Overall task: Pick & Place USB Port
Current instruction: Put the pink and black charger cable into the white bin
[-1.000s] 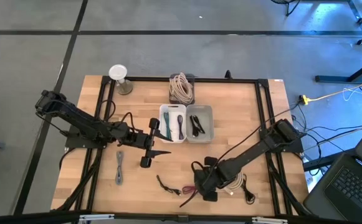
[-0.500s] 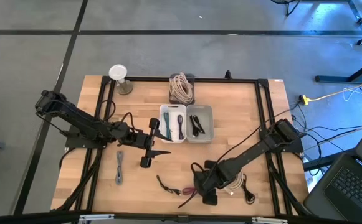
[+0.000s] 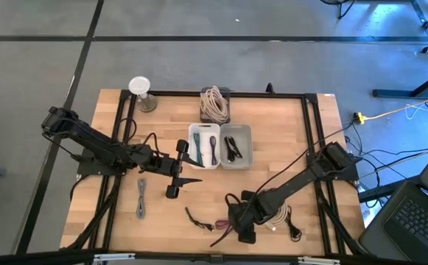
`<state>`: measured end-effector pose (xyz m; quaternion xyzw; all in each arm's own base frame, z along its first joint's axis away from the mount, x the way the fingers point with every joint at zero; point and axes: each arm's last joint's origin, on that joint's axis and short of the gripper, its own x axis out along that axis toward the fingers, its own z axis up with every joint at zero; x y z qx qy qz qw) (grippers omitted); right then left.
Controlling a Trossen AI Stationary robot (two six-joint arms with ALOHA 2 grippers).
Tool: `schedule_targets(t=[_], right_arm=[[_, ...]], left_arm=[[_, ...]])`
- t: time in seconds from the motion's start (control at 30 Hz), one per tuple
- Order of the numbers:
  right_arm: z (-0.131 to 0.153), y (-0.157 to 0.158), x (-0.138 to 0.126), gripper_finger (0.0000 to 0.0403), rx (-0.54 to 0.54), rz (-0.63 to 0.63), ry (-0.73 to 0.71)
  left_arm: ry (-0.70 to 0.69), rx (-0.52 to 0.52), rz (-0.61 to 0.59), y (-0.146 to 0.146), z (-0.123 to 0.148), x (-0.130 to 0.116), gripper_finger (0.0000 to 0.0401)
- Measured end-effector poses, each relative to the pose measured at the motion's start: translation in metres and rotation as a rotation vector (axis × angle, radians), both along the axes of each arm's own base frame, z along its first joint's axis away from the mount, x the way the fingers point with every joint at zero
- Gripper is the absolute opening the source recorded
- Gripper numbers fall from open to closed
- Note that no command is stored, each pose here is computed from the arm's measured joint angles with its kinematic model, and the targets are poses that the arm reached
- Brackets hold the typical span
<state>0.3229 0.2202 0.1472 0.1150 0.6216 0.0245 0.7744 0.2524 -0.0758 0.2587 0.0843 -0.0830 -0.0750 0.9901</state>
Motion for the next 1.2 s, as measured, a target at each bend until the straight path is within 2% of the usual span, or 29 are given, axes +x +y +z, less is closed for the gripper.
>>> schedule_targets(t=[0.23, 0.33, 0.47, 0.7, 0.83, 1.1, 1.2], right_arm=[[-0.009, 0.000, 0.001, 0.0146, -0.018, -0.001, 0.018], [-0.010, 0.000, 0.001, 0.0106, -0.031, -0.004, 0.013], [-0.009, 0.001, 0.002, 0.0024, -0.030, 0.003, 0.001], [-0.007, -0.001, -0.003, 0.0018, -0.069, 0.055, 0.020], [0.015, -0.007, -0.010, 0.0018, -0.134, 0.044, 0.020], [0.081, -0.009, -0.028, 0.0017, -0.182, 0.018, -0.191], [0.100, -0.011, -0.038, 0.0017, -0.241, 0.003, -0.276]], left_arm=[[0.000, 0.000, 0.000, 0.000, 0.000, 0.000, 0.0196], [0.000, 0.000, 0.000, 0.000, 0.000, 0.000, 0.0196], [0.000, 0.000, 0.000, 0.000, 0.000, 0.000, 0.0196], [0.000, 0.000, 0.000, 0.000, 0.000, 0.000, 0.0196], [0.000, 0.000, 0.000, 0.000, 0.000, 0.000, 0.0196], [0.001, 0.000, 0.000, 0.000, 0.000, 0.000, 0.0196], [0.002, 0.001, 0.000, 0.000, 0.000, 0.000, 0.0196]])
